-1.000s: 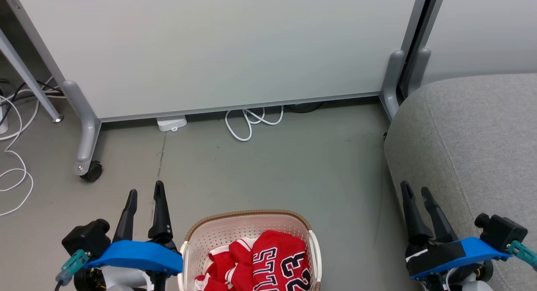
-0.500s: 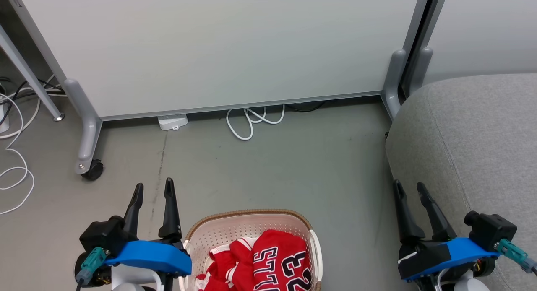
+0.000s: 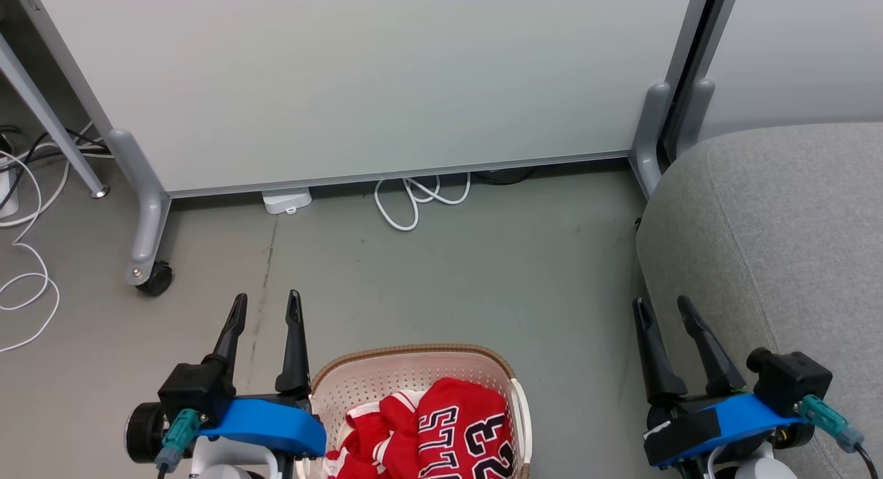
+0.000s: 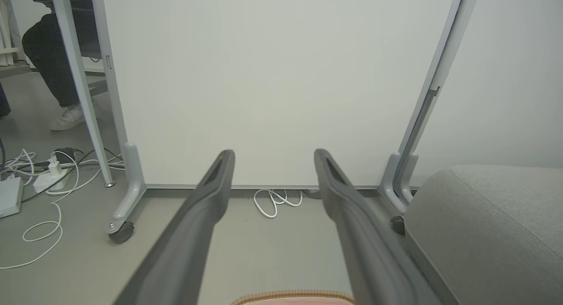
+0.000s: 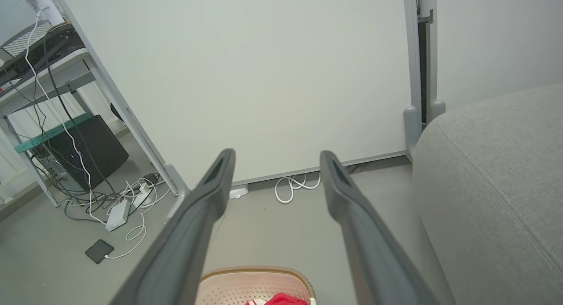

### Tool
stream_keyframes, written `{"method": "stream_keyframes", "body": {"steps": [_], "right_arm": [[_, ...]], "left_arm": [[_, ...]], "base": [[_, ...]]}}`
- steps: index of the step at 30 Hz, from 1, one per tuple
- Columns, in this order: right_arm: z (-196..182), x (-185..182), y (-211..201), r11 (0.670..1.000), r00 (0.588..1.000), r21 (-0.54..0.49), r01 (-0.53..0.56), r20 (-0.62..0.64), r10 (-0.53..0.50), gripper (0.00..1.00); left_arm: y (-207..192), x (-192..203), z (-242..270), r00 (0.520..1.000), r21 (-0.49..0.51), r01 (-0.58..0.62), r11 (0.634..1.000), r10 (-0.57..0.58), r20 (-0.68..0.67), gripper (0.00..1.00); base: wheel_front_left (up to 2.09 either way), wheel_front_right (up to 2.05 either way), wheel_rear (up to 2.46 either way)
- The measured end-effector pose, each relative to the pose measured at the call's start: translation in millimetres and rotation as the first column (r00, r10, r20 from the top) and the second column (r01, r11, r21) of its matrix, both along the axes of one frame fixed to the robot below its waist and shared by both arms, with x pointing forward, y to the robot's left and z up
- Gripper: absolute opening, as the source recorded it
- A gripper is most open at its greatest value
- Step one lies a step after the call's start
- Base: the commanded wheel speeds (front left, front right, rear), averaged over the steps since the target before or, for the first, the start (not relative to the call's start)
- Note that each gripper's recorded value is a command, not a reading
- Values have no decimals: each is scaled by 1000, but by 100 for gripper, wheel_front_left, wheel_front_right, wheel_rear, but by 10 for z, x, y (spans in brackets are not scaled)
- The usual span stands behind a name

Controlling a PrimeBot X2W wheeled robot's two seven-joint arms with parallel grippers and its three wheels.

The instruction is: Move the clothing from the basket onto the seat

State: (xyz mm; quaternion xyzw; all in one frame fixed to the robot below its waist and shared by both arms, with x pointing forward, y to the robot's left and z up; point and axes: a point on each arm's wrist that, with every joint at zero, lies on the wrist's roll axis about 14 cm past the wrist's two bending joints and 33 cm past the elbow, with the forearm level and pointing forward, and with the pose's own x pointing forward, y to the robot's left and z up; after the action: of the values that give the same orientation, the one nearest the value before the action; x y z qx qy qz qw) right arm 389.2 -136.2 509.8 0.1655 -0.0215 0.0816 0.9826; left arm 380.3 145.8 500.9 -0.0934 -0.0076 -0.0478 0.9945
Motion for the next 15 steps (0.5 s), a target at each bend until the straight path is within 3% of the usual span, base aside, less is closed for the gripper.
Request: {"method": "stream_keyframes", "body": {"steps": [15], "right_arm": [[37,-1,113,994,998,-105,-34,42,38,100]], "left_arm": [[-74,-15,19,999,108,33,994,-37,34,100]], "base": [[0,0,0]]}}
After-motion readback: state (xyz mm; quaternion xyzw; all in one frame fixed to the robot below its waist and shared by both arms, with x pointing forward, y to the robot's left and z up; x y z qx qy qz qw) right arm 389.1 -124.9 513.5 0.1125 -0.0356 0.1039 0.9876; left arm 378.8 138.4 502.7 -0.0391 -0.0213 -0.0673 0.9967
